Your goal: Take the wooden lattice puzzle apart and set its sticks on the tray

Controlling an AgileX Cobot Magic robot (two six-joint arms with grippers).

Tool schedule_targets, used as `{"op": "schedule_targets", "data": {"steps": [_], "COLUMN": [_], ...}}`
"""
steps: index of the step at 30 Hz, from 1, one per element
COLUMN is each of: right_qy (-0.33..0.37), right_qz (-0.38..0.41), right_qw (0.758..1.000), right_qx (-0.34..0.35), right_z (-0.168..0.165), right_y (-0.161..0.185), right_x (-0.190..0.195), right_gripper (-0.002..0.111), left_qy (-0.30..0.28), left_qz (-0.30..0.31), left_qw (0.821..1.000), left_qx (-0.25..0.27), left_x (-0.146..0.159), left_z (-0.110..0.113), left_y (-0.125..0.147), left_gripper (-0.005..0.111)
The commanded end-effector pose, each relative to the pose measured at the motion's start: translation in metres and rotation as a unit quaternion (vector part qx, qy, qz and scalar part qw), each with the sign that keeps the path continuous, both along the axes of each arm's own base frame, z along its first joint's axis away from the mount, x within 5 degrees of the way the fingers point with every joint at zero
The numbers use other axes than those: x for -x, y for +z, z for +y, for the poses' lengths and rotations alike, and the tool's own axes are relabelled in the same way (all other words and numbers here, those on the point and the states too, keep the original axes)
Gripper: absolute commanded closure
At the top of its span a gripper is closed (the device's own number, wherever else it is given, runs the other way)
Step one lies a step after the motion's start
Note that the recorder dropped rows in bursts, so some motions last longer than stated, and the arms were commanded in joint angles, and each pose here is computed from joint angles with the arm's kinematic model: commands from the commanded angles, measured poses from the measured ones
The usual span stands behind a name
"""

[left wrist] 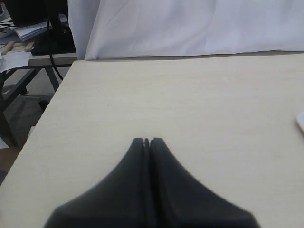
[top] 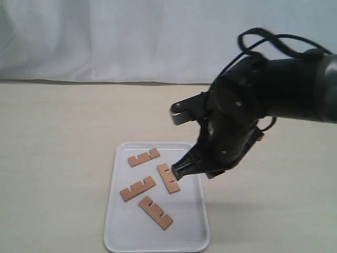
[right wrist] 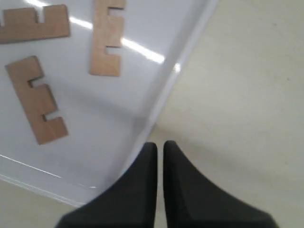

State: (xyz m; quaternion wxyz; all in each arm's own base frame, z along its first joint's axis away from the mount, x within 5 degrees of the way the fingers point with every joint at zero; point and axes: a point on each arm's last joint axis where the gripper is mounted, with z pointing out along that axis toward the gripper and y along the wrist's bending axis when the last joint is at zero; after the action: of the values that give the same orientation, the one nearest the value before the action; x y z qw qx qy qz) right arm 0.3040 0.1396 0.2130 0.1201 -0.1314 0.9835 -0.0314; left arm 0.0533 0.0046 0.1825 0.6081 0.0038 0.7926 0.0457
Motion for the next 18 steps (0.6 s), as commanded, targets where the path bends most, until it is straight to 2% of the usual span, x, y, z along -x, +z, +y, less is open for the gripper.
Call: {"op": "schedule_targets", "data": {"steps": [1, 7, 12, 14, 18], "right_qy": [-0.043, -0.12, -0.235, -0.272, -0.268], "right_qz": [-0.008, -0.015, -0.031, -0.075, -0.151], "right_qw": [0.999, 0.992, 0.971, 0.957, 0.949], "right_qx": [-0.018, -0.035, -0.036, -0.06, -0.073], "right_z": [-0.05, -0.125, -0.182, -0.191, -0.188], "right_y": [0.015, 0.031, 0.041, 0.047, 0.058], "right_x": [0.01, 0.034, 0.061, 0.067, 0.08], "right_gripper": [0.104, 0.104, 0.104, 0.104, 0.104], "left_qy": [-0.001, -0.001, -0.001, -0.001, -0.001], "left_qz": [-0.008, -0.008, -0.008, -0.008, -0.008], "left_qw": [1.0, 1.0, 1.0, 1.0, 1.0], "left_qx": [0.0, 0.0, 0.0, 0.0, 0.0], "left_x": [0.0, 0.0, 0.0, 0.0, 0.0], "left_z": [0.0, 0.0, 0.0, 0.0, 0.0], "left_y": [0.001, 0.001, 0.001, 0.001, 0.001], "left_gripper": [0.107, 0.107, 0.107, 0.107, 0.107]}}
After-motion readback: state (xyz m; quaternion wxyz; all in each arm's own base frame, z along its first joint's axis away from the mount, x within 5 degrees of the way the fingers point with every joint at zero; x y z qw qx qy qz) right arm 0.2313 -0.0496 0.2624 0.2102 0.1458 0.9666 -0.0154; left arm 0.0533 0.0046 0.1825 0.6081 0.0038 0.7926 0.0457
